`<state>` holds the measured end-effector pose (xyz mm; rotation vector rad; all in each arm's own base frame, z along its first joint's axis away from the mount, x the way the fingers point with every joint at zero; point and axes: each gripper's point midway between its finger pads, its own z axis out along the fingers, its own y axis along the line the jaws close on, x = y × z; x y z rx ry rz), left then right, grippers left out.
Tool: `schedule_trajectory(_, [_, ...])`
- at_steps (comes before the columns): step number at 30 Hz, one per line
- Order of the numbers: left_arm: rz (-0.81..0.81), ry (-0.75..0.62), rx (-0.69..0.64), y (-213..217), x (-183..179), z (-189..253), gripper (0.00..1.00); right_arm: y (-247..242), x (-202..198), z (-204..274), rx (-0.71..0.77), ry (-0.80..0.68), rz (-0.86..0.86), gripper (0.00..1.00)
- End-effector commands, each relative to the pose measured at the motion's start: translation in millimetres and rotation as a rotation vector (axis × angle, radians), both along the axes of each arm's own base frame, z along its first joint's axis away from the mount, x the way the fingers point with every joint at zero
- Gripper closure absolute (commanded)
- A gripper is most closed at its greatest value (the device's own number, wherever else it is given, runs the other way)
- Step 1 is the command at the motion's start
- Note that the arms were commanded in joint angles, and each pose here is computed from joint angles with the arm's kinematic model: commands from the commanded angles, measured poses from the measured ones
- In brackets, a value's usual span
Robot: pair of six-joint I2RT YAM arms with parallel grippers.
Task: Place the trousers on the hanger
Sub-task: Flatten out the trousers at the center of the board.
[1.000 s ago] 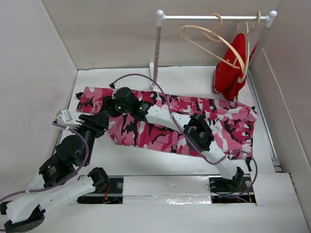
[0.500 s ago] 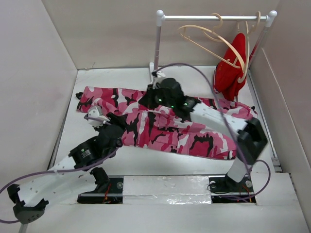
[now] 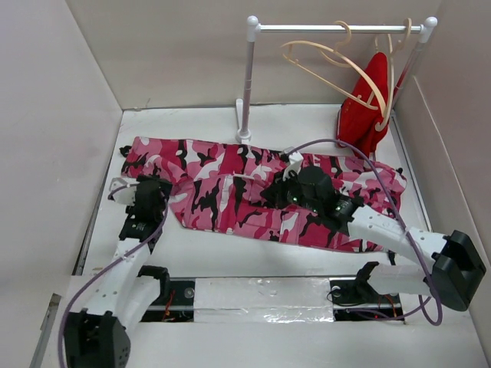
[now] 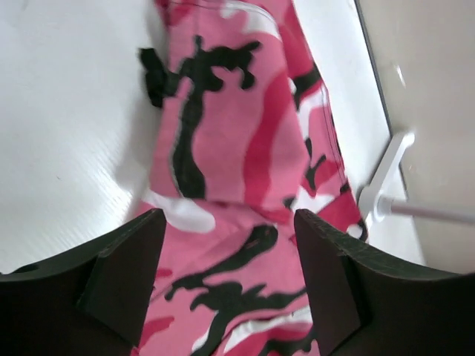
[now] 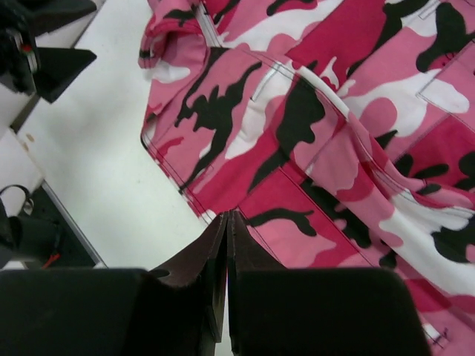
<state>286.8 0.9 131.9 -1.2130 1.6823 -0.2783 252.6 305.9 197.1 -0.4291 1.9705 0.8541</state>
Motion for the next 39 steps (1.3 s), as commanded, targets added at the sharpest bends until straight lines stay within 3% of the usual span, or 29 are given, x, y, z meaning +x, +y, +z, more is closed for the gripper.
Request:
schedule_trajectory(1, [-0.068,-0.113,-0.185,-7,17,4,0.31,0,-1,14,0.028,-0.082,0.021,0.89])
schedule_trajectory(8, [-0.038,-0.012,-0.328,-7,20,-39,0.3,5,-11,-4,0.026,-0.055,0.086,0.84])
schedule_trajectory(14, [0.004,-0.066,-0.436,-12,17,-46,0.31,11,-15,-14,0.029,-0.035,0.122,0.83])
schedule_trajectory(19, [0.063,-0.093,-0.47,-6,21,-49,0.38,15,-17,-14,0.035,-0.032,0.146,0.82])
schedule_trajectory(30, [0.131,-0.108,-0.441,8,42,-49,0.41,20,-25,-19,0.045,-0.022,0.201,0.82])
schedule_trajectory(39, [0.152,-0.128,-0.373,20,55,-50,0.6,23,-26,-21,0.048,-0.023,0.215,0.82])
